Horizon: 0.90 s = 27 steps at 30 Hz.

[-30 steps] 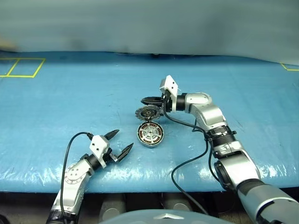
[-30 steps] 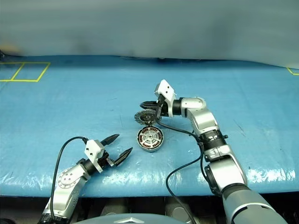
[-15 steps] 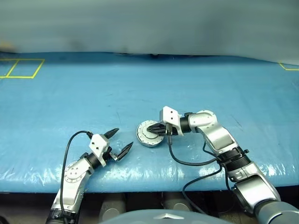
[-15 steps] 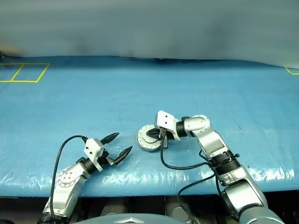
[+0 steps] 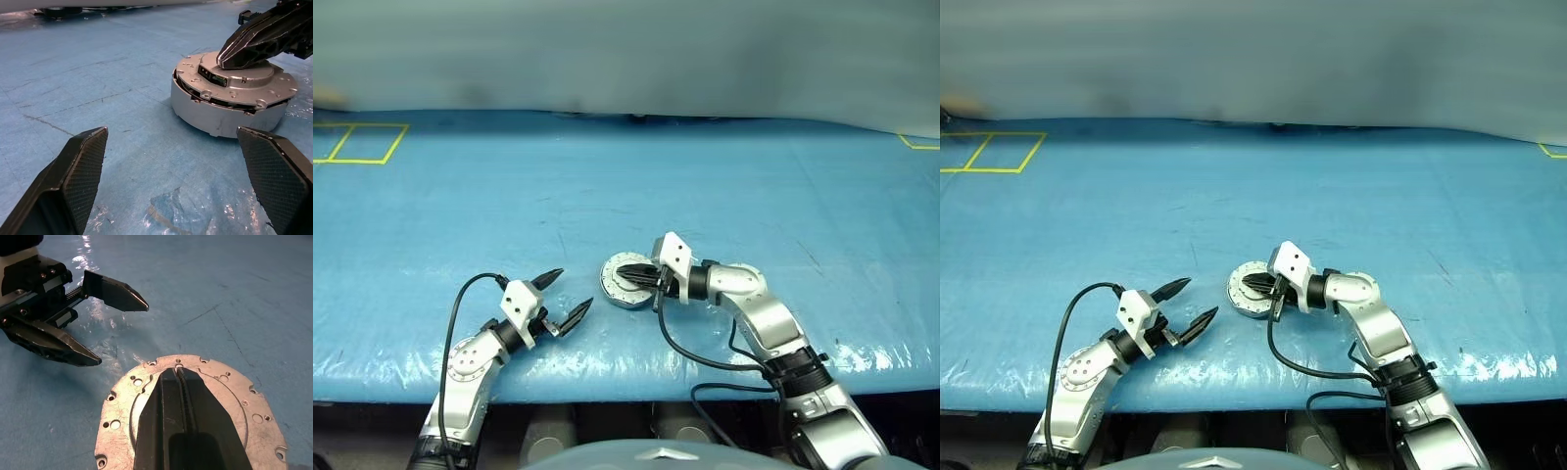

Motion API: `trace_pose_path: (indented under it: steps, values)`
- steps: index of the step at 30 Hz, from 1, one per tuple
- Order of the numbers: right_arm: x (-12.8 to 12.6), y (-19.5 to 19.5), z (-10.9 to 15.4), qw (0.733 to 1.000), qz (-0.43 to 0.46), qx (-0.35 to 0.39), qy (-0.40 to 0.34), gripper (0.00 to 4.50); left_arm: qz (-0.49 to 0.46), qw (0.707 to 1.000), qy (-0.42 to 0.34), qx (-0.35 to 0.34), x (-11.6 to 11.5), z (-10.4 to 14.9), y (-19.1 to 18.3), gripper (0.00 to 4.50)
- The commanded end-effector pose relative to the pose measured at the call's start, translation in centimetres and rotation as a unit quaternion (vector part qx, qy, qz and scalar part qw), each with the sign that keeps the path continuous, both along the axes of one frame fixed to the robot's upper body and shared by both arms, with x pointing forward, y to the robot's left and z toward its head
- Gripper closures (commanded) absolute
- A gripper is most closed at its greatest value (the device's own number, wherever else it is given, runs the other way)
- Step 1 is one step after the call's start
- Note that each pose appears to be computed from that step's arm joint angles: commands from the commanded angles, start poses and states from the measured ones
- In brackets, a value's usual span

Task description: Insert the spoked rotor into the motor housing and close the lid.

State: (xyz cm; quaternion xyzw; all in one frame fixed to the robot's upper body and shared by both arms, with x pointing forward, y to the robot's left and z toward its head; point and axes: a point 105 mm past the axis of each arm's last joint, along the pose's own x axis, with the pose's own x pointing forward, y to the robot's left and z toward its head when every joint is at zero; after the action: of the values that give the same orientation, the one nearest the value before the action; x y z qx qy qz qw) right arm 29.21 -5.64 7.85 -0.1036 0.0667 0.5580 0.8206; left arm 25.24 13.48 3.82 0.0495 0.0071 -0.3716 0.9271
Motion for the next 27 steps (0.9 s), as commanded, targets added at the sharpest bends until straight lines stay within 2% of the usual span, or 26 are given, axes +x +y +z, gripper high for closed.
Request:
trace_pose_path:
  steps: [1, 7, 11, 18, 21, 25, 27]
  values:
    - [0.0, -0.7, 1.7, 0.999, -0.017, 0.022, -0.022, 4.48, -0.005, 1.0, -0.019, -0.001, 0.1, 0.9, -0.2, 0.0]
    - [-0.9, -1.2, 0.2, 1.0, -0.024, 0.011, 0.011, 4.48, -0.006, 1.0, -0.016, -0.004, 0.0, 0.7, -0.4, 0.0]
    - [-0.8, -1.3, -2.2, 0.998, -0.04, -0.042, 0.021, 4.48, -0.008, 1.0, -0.015, -0.005, 0.0, 0.6, -0.5, 0.0]
    - [-0.8, -1.0, -3.0, 0.998, -0.05, -0.035, 0.032, 4.48, -0.005, 1.0, -0.014, -0.006, 0.0, 0.6, -0.4, 0.0]
    - [-0.6, -1.1, -2.6, 0.998, -0.056, -0.032, 0.013, 4.48, -0.003, 1.0, -0.014, -0.005, 0.0, 0.5, -0.3, 0.0]
    - [0.1, -0.9, 1.0, 0.995, -0.081, 0.064, -0.017, 4.48, -0.002, 1.0, -0.015, -0.004, 0.1, 0.5, -0.3, 0.0]
    - [0.1, -1.2, 1.6, 0.994, -0.083, 0.064, -0.032, 4.1, -0.003, 1.0, -0.016, -0.004, 0.1, 0.5, -0.4, 0.0]
